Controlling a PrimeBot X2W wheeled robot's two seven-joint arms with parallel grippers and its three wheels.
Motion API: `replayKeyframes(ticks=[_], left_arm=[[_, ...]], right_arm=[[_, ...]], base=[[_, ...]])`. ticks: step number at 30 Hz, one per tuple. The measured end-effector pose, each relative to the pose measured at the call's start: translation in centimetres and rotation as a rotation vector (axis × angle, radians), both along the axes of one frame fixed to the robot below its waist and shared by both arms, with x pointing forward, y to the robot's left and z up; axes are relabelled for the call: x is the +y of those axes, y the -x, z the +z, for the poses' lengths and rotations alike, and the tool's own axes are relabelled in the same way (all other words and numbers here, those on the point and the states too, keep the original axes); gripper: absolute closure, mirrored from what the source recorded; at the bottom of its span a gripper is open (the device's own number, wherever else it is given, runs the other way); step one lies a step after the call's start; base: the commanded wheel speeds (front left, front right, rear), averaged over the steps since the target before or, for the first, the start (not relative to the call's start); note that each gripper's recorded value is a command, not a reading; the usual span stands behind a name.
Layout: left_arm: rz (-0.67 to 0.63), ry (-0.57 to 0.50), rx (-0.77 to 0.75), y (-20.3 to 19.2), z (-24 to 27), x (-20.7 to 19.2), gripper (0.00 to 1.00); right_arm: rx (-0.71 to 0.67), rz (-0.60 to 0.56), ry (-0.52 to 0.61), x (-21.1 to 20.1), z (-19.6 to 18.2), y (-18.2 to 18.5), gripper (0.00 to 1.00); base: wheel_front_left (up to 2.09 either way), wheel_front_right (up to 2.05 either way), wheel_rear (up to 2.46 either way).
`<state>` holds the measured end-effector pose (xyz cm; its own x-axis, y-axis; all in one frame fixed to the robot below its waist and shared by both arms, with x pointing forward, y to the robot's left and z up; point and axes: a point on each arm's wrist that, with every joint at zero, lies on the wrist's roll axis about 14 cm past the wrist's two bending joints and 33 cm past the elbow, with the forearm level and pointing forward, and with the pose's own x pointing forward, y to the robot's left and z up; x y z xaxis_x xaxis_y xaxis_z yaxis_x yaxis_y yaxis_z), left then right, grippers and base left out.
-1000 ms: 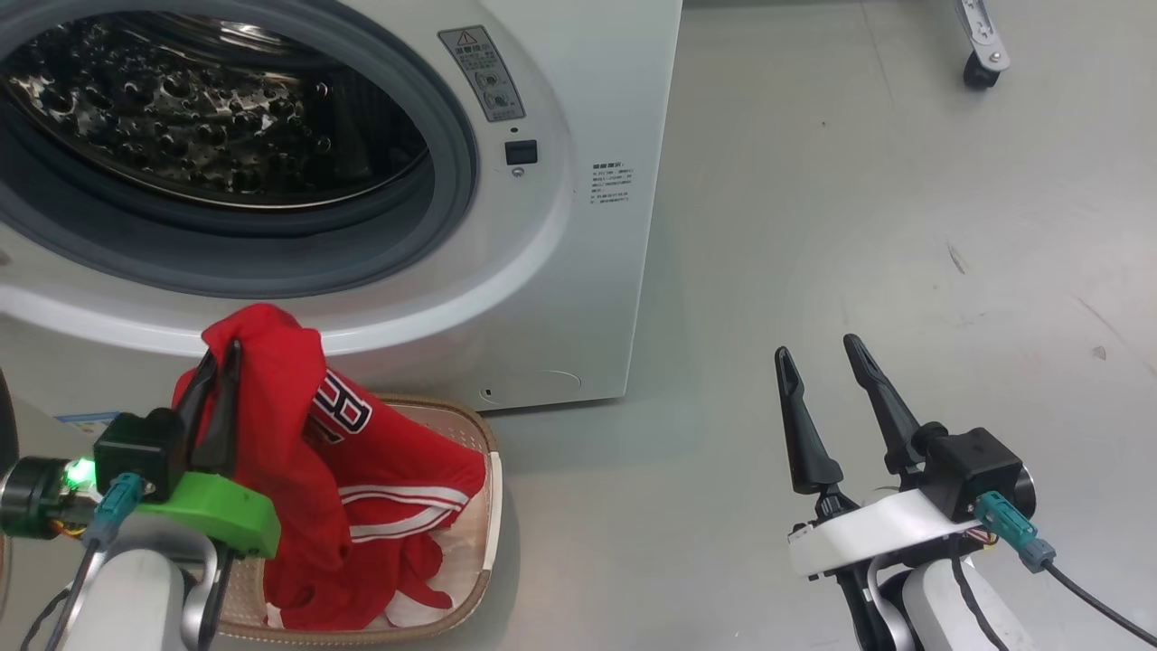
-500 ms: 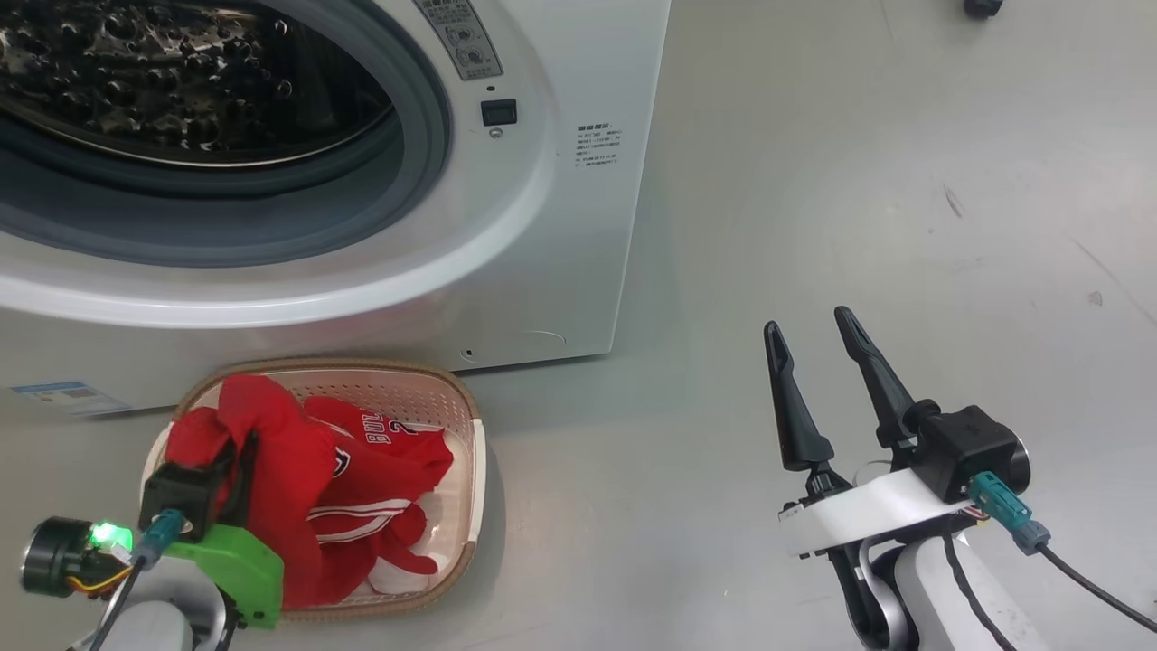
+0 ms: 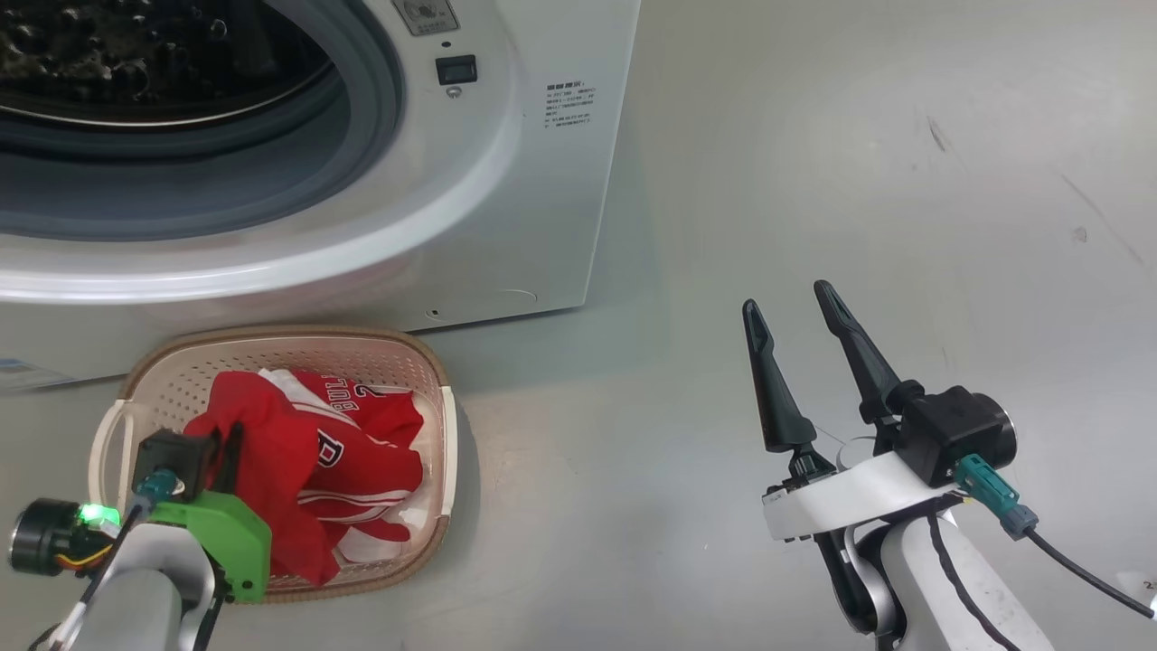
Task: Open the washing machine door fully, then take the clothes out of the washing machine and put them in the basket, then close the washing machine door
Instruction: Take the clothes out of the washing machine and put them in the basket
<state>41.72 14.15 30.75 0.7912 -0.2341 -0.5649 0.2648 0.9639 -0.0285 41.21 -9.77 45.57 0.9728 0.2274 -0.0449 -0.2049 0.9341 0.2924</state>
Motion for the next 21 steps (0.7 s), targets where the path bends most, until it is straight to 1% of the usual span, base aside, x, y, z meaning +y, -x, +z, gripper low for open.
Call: replayKeyframes(ticks=[6, 13, 21], left_arm=[[-0.014, -0.023, 0.08, -1.1, -2.4, 0.0, 1.0], [-0.031, -0.023, 0.143, -2.2, -5.2, -0.9, 1.0], [-0.042, -0.043, 0.257, -1.5, -9.2, -0.9, 1.0]], right_arm=[[0.017, 0.007, 0.014, 0.1, -1.0, -0.7, 0.0], [0.057, -0.017, 0.034, -0.8, -2.8, -1.3, 0.0], [0.091, -0.048, 0.062, -1.9, -4.5, -2.0, 0.0]], base=[[0.0, 0.0, 0.0], [0.0, 0.0, 0.0], [0.0, 0.0, 0.0]])
